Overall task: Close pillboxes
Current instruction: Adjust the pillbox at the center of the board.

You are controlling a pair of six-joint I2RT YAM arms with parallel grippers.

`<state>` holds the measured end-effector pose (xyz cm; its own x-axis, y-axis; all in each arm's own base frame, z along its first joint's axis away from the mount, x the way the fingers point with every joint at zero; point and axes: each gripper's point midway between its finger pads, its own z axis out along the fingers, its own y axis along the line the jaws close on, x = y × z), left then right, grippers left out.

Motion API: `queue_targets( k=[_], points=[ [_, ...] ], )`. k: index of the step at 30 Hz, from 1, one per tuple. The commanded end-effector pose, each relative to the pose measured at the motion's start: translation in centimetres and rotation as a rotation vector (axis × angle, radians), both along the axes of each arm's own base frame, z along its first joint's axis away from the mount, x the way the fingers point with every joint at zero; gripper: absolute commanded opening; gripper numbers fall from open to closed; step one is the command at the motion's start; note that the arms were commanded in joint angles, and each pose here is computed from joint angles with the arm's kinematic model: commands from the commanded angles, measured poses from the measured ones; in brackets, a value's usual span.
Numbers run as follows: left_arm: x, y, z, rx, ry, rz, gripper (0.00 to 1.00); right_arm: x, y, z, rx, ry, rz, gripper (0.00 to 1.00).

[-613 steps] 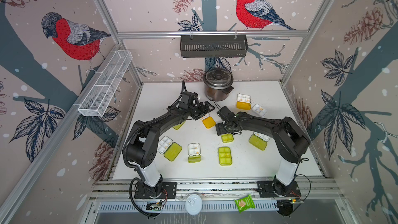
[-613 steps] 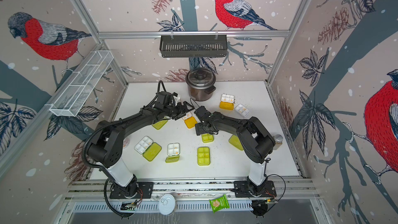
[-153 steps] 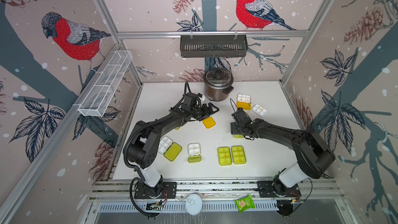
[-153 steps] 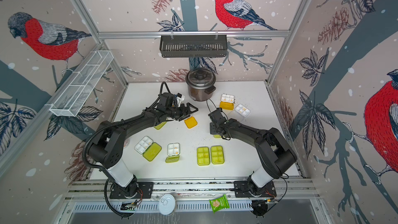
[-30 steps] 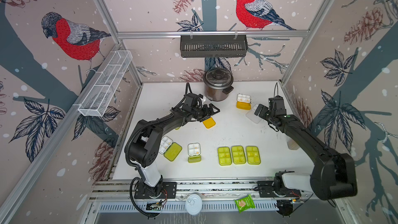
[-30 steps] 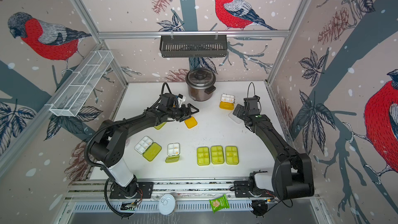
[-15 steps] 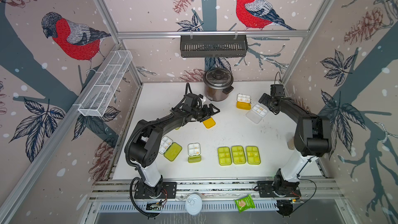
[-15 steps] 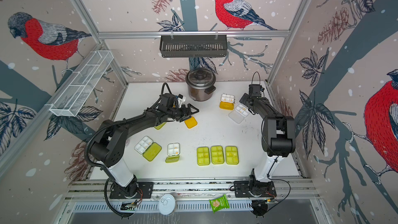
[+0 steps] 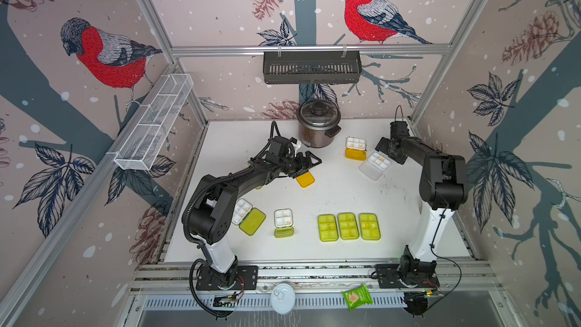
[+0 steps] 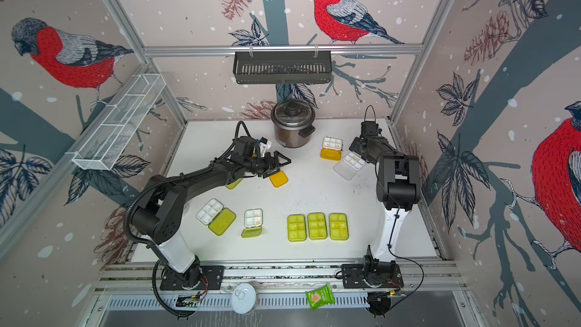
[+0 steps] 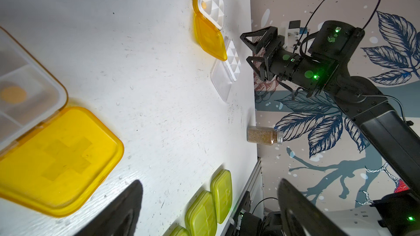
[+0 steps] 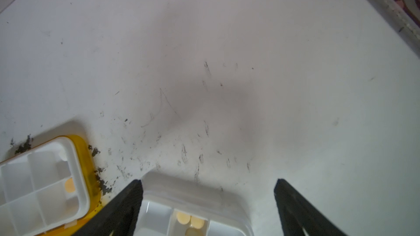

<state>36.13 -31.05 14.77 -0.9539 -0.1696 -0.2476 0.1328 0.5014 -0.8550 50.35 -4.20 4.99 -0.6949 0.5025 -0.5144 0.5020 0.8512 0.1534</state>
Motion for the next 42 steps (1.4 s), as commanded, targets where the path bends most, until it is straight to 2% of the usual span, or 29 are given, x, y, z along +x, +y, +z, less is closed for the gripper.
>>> queue_targets(
  k=[1,11,23,27,37,42],
  points=[
    [0.1,-0.2,0.5,-0.023,-0.016,-0.01,0.92,-0.5,-0.5,-0.5,-0.029,0.036,-0.004,0.92],
    [0.2,-0.2,0.7,-0.026,-0.019,-0.009,0.92,-0.8,-0.5,-2.0,-0.05,0.087,0.011,0.92],
    [0.3,0.0,0.5,-0.027,-0.015,-0.004,0.91,-2.2,1.9,-1.8,-0.06,0.077,0.082,0.92],
    [0.3,0.0,0.8,-0.03,-0.022,-0.004,0.91,-3.1,3.5,-1.4,-0.035,0.06,0.128,0.92],
    [0.2,-0.2,0.6,-0.04,-0.011,-0.007,0.91,-5.3,7.1,-0.3,0.142,-0.038,0.214,0.89],
    [0.1,-0.3,0.4,-0.041,-0.006,-0.013,0.91,-5.2,8.4,1.0,0.201,-0.102,0.257,0.89]
  ],
)
